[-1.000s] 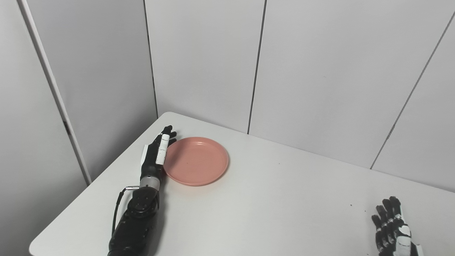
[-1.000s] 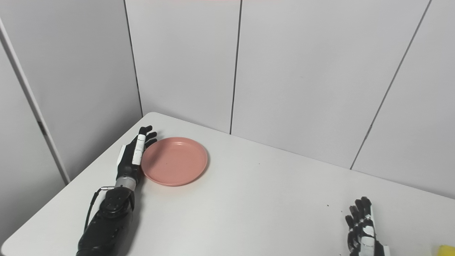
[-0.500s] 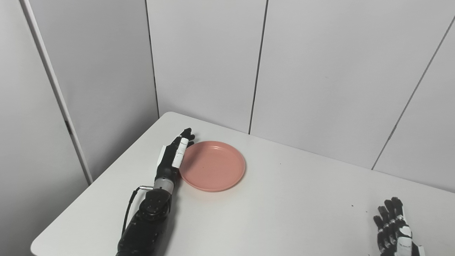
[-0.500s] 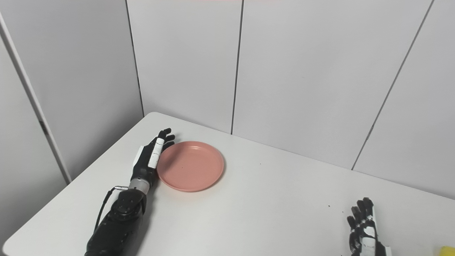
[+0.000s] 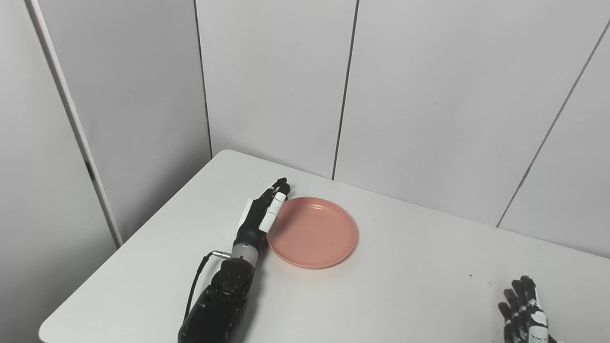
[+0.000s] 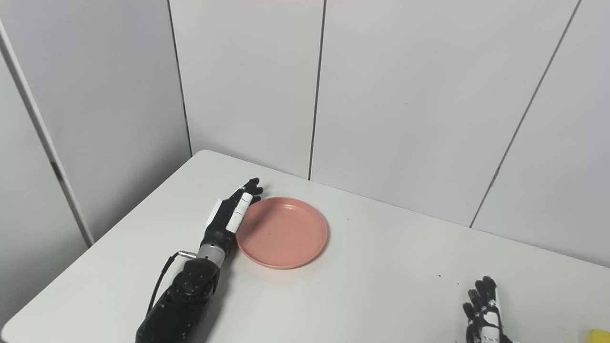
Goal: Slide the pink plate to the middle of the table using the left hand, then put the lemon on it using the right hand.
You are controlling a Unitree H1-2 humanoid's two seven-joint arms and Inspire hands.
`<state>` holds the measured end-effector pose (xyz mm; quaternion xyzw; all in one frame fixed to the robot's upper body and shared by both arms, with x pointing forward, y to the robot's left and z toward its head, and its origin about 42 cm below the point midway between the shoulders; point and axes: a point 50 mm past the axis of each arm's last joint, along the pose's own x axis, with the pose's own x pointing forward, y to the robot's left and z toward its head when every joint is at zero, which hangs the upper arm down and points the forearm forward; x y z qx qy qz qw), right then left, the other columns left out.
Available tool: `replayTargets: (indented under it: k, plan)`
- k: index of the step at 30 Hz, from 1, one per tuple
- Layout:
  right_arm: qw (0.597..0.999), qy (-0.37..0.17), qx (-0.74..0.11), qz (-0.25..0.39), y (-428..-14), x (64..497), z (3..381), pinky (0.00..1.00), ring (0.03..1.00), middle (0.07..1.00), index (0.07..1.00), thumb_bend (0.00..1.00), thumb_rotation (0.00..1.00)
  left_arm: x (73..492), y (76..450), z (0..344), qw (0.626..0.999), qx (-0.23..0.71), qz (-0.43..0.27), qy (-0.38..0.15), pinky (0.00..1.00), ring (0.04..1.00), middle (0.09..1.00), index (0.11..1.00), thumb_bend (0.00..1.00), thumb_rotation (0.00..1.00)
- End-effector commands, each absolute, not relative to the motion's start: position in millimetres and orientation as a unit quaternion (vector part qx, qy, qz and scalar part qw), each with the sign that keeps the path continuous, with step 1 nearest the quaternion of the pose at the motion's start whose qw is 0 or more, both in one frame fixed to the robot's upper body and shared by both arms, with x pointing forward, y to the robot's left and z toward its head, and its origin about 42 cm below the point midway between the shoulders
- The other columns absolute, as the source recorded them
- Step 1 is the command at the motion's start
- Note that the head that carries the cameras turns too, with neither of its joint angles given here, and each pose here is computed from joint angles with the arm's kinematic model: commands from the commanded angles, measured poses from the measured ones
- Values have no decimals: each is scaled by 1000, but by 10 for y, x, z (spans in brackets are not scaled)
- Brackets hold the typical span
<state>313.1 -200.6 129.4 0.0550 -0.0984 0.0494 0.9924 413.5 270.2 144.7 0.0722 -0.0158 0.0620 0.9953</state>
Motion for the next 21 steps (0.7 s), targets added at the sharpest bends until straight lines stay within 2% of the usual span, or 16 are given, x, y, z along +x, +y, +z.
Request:
replayTargets:
  k: [1,11,21]
  plan:
    - [990,-122,47,52,-1988,3192,1393,1000,1000,1000,1000,712,982,4205,2483,1594,997,66,8,-26,878,869,869,866,840,1000]
    - [990,-121,35,58,-1812,3243,1424,1000,1000,1000,1000,766,988,4137,2298,1683,996,79,-46,-22,872,875,876,871,829,1000]
    - [990,-125,26,58,-1637,3297,1467,1000,1000,1000,1000,762,988,4097,2158,1678,991,100,-89,-20,897,894,904,893,787,1000]
